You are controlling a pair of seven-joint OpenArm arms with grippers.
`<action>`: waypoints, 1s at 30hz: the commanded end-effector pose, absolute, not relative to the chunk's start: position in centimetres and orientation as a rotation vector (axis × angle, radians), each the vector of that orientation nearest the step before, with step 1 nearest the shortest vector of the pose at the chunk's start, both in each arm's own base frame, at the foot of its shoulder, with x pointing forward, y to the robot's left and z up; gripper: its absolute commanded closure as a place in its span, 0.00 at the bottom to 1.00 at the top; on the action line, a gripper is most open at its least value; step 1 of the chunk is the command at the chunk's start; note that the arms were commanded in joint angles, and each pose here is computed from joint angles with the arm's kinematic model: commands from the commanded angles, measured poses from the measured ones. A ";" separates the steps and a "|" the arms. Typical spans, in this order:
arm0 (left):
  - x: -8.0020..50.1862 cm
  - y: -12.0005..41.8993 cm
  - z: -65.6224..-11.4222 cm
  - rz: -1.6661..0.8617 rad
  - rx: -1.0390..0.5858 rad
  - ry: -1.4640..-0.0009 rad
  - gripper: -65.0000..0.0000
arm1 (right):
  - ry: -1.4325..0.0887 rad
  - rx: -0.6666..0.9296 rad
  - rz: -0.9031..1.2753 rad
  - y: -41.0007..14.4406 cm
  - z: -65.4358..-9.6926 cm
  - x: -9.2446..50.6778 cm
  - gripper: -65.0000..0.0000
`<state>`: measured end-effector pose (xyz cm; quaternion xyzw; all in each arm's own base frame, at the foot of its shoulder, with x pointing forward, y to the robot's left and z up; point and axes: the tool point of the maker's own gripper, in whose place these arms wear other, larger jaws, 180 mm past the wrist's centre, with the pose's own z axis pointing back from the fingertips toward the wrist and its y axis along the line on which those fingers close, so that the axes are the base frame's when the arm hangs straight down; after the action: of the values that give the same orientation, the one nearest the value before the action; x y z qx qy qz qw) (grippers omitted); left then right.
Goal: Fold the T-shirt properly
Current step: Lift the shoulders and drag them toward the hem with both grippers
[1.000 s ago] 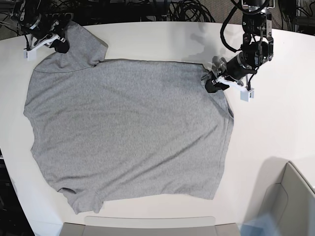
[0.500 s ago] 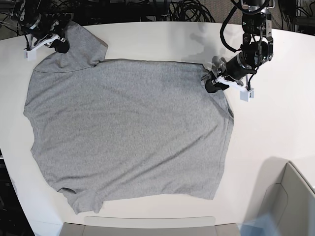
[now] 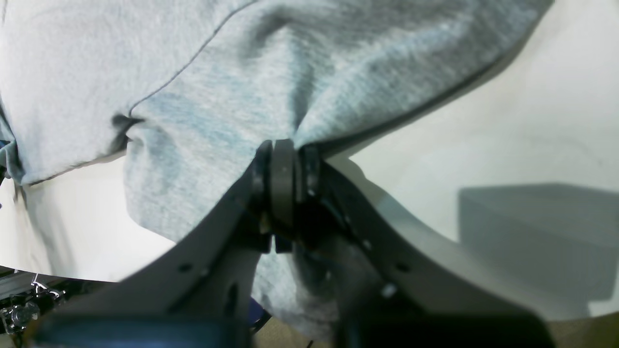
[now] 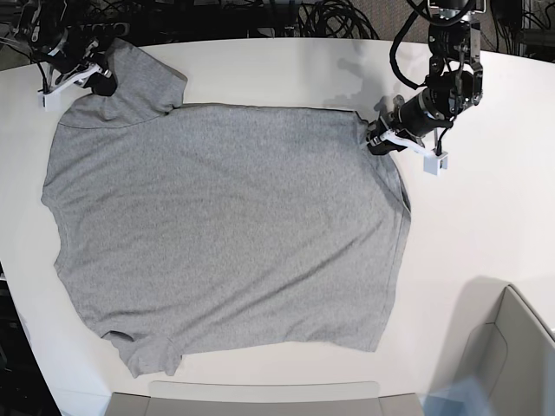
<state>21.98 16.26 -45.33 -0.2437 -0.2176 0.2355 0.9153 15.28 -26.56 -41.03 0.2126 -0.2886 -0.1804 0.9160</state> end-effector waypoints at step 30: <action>19.1 23.8 -39.0 0.537 -0.344 -0.554 1.00 | -0.935 0.297 -0.095 -26.3 -28.2 20.3 1.00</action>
<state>18.54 23.25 -39.73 -0.1732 -0.2539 0.2658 0.9137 19.75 -25.87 -29.41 0.1508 -0.4287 -0.0517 0.8893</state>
